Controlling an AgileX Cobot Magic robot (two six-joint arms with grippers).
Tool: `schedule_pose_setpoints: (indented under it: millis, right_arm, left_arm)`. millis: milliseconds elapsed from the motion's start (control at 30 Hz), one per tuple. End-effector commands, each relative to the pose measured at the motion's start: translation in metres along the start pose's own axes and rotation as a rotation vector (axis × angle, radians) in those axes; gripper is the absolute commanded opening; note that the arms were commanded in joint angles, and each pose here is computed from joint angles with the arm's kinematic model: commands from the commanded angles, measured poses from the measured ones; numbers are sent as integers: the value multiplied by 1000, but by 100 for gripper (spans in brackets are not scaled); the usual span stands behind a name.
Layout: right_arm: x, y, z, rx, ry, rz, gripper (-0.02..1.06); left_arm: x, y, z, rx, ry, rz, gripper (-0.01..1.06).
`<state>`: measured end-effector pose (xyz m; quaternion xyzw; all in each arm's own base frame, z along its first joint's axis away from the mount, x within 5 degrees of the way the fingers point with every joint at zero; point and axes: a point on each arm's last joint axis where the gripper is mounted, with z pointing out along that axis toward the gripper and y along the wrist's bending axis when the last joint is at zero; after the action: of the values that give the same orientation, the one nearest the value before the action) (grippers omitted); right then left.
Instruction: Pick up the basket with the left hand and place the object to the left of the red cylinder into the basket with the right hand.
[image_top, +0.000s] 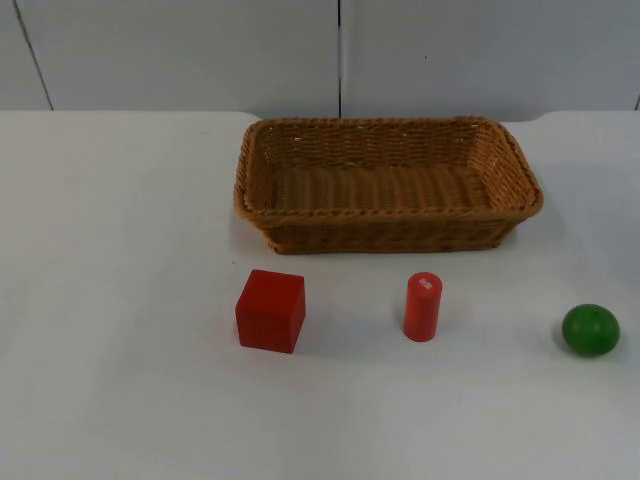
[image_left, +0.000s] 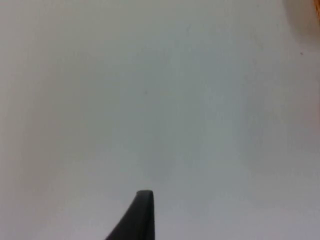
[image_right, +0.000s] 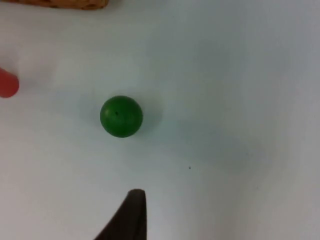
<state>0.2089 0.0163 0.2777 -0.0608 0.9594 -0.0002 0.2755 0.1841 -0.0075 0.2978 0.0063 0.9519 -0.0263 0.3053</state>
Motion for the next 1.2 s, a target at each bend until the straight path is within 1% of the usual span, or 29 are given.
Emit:
schedule_pose_setpoints:
  millis: [0,233,367,467,500,533,600,667,700,800,833,933,967,1033,1100,1133,1167]
  right_arm:
    - [-1,-2,1,5,1,5,105]
    - [0,-2,1,7,8,3,105]
    - [0,-2,1,7,8,3,105]
    - [-1,-2,1,7,5,3,105]
    - [-1,-2,1,7,0,3,105]
    - [-1,-2,1,7,0,3,105]
    - [-2,-2,1,7,-14,3,105]
    - [-3,-2,1,7,-15,3,105]
    - [-3,-2,1,7,-15,3,105]
    - [-2,-2,1,6,-15,4,105]
    - [-2,-2,1,6,-15,4,105]
    - [-2,-2,1,6,-15,4,105]
    - [-2,-2,1,6,-15,4,105]
    - [-2,-2,1,6,-15,4,105]
    - [-3,-2,1,6,-19,4,105]
    - [-3,-2,1,6,-19,4,105]
    - [-3,-2,1,6,-24,4,105]
  left_arm:
    - [-5,-2,3,14,-18,-19,105]
    - [-8,-3,9,32,-30,-39,105]
    - [-14,-3,12,32,-36,-41,101]
    - [-34,-4,17,34,-34,-24,96]
    - [-43,-4,19,34,-34,-14,96]
    - [-43,-4,19,34,-34,-14,96]
    - [-58,-4,26,42,-28,1,96]
    - [-76,-5,41,50,6,10,96]
    - [-76,-5,41,50,6,10,96]
    - [-99,-9,70,106,51,12,96]
    - [-99,-9,70,106,51,12,96]
    - [-118,-19,108,177,112,1,96]
    - [-118,-19,108,177,112,1,96]
    - [-128,-31,130,199,156,26,96]
    - [-138,-48,151,223,189,65,96]
    - [-138,-48,151,223,189,65,96]
    - [-145,-57,162,235,198,80,96]
